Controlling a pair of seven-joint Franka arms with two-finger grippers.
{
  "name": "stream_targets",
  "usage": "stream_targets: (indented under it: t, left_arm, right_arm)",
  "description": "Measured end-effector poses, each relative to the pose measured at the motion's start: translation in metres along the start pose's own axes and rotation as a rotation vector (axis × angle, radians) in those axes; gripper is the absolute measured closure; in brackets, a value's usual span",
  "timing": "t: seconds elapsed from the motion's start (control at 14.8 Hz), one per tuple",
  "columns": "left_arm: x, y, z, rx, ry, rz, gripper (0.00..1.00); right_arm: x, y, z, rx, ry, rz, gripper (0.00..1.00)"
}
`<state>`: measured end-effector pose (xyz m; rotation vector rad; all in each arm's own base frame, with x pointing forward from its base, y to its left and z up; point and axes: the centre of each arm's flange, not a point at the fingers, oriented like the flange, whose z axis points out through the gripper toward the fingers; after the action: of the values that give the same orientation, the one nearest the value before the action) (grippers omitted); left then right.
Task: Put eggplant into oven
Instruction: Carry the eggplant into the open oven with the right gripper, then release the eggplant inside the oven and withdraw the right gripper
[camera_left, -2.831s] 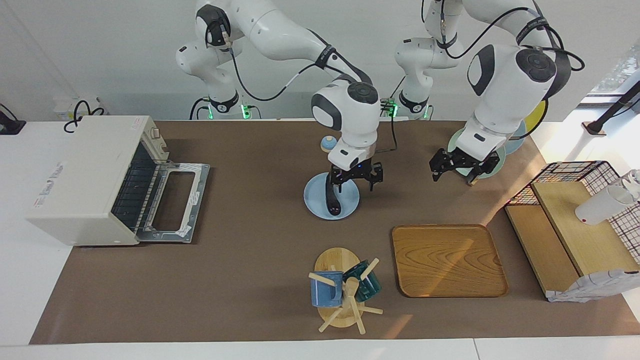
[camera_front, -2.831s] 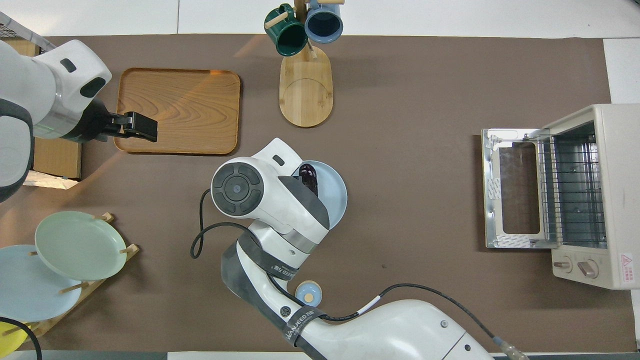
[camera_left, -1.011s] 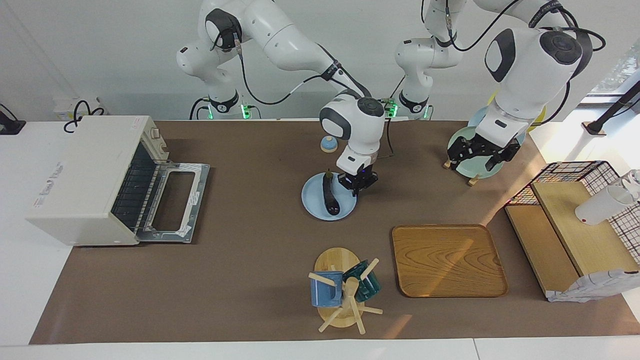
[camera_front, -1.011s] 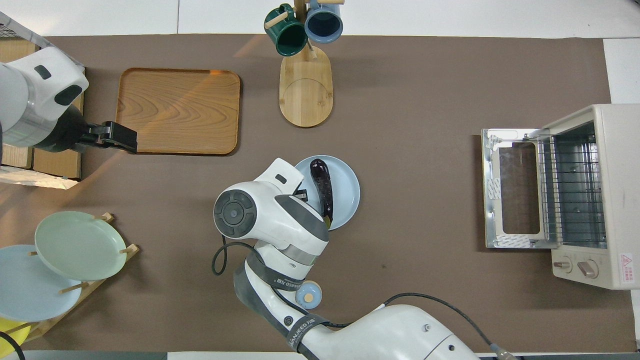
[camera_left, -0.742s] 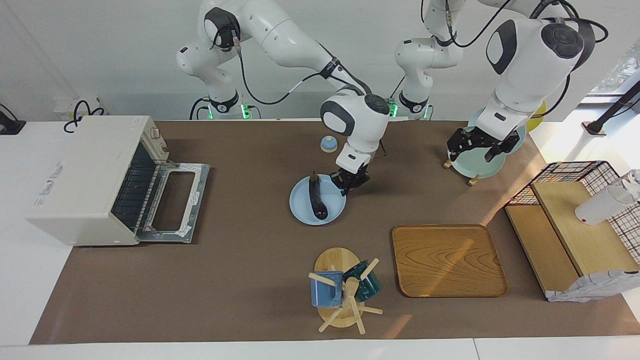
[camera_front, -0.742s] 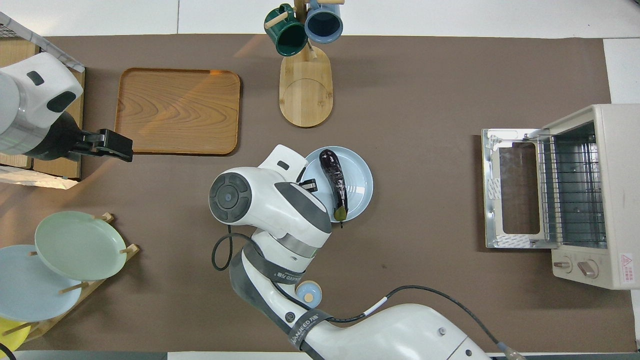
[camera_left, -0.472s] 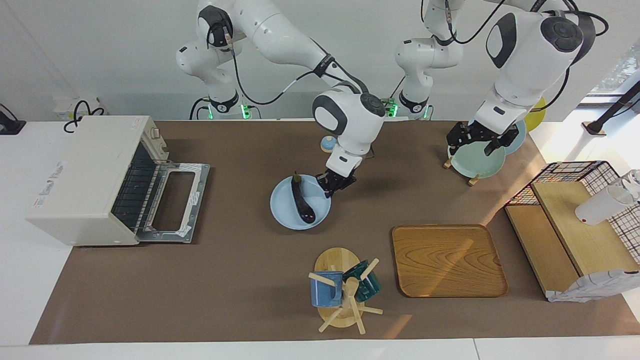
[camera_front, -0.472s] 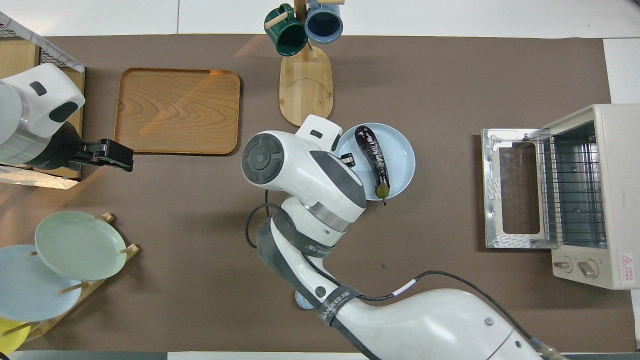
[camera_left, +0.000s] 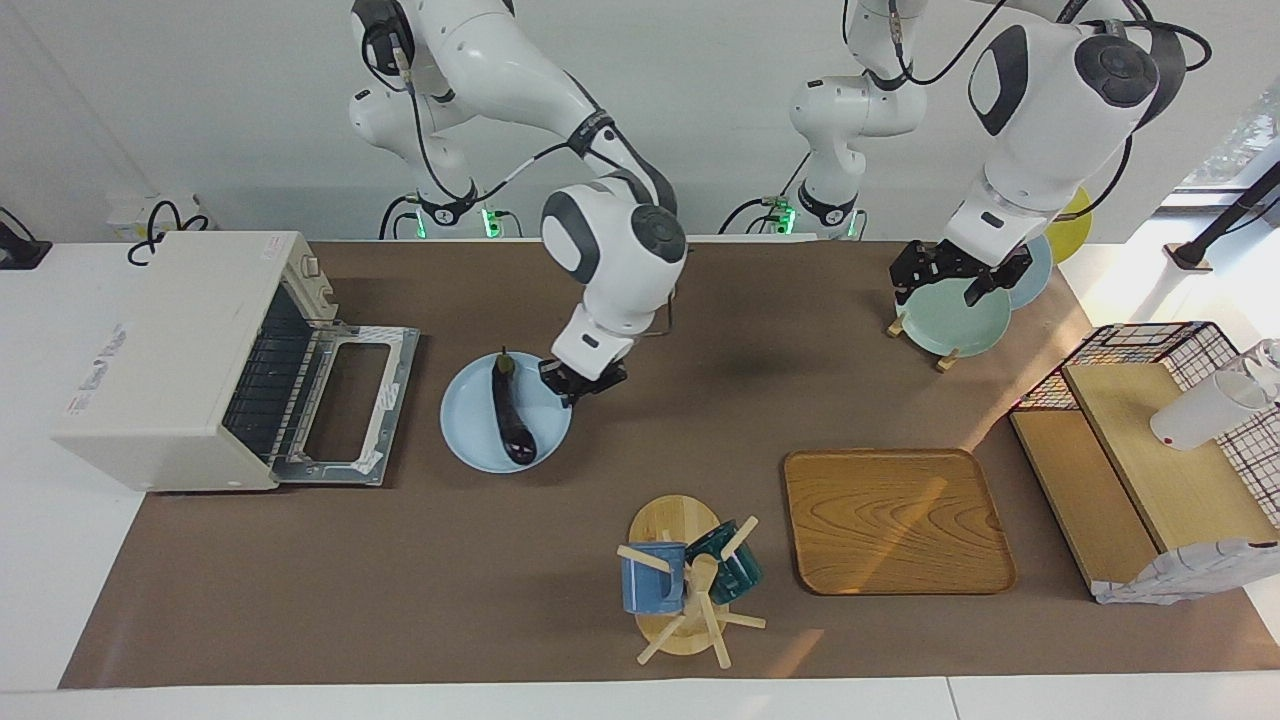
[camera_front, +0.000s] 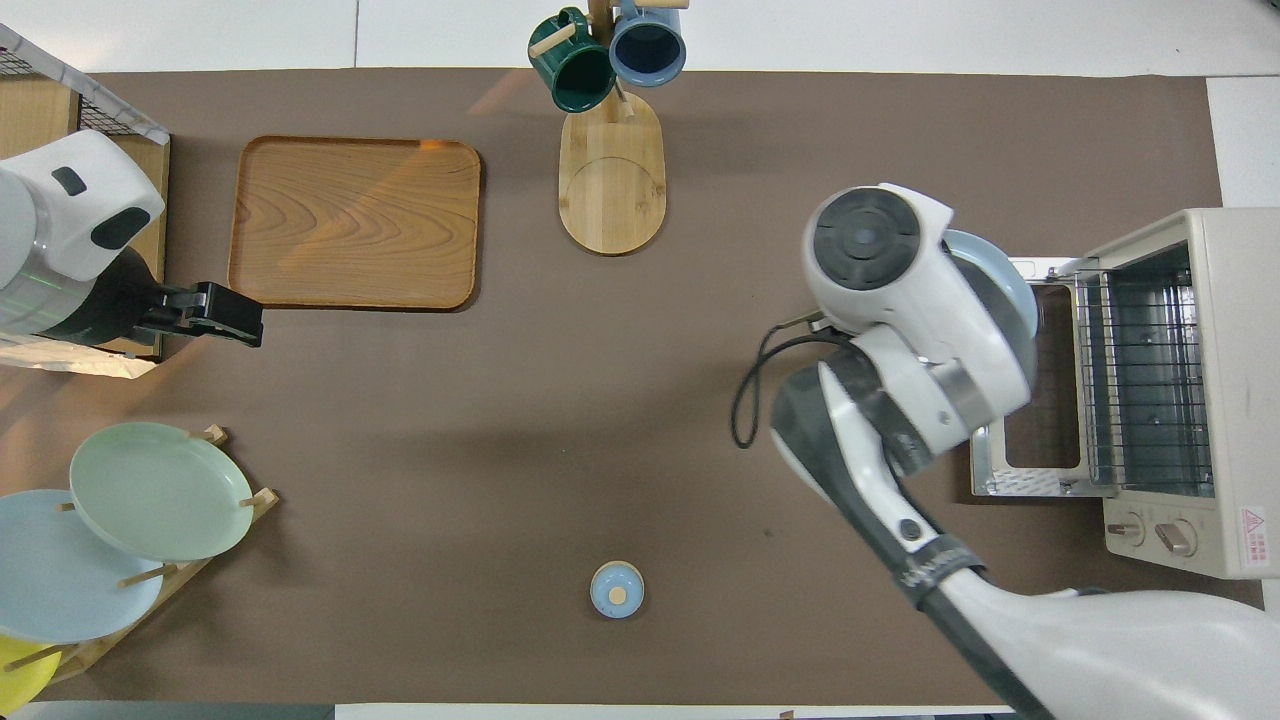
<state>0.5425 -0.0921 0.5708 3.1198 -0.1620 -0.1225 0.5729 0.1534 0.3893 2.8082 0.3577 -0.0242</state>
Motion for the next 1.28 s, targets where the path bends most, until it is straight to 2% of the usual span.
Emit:
stream_targets:
  t: [0.2,0.4,0.61,0.94,1.28]
  left_arm:
    - [-0.001,0.000,-0.001,0.000,0.002,0.000,0.00]
    - [-0.001,0.000,-0.001,0.000,0.003,0.000,0.00]
    - [0.000,0.000,-0.002,0.000,0.004,0.000,0.00]
    - [0.000,0.000,-0.002,0.000,0.006,0.000,0.00]
    - [0.000,0.000,-0.003,0.000,0.007,0.000,0.00]
  right_arm:
    - [-0.055,0.080,0.014,0.017,0.007,-0.020,0.97]
    - [-0.092,0.109,0.011,0.031,0.003,-0.049,0.97]
    - [-0.125,0.151,0.030,0.100,-0.006,-0.039,0.97]
    - [-0.130,0.143,0.044,0.107,0.041,-0.050,0.97]
    - [-0.126,0.143,0.058,0.111,0.050,-0.049,0.97]
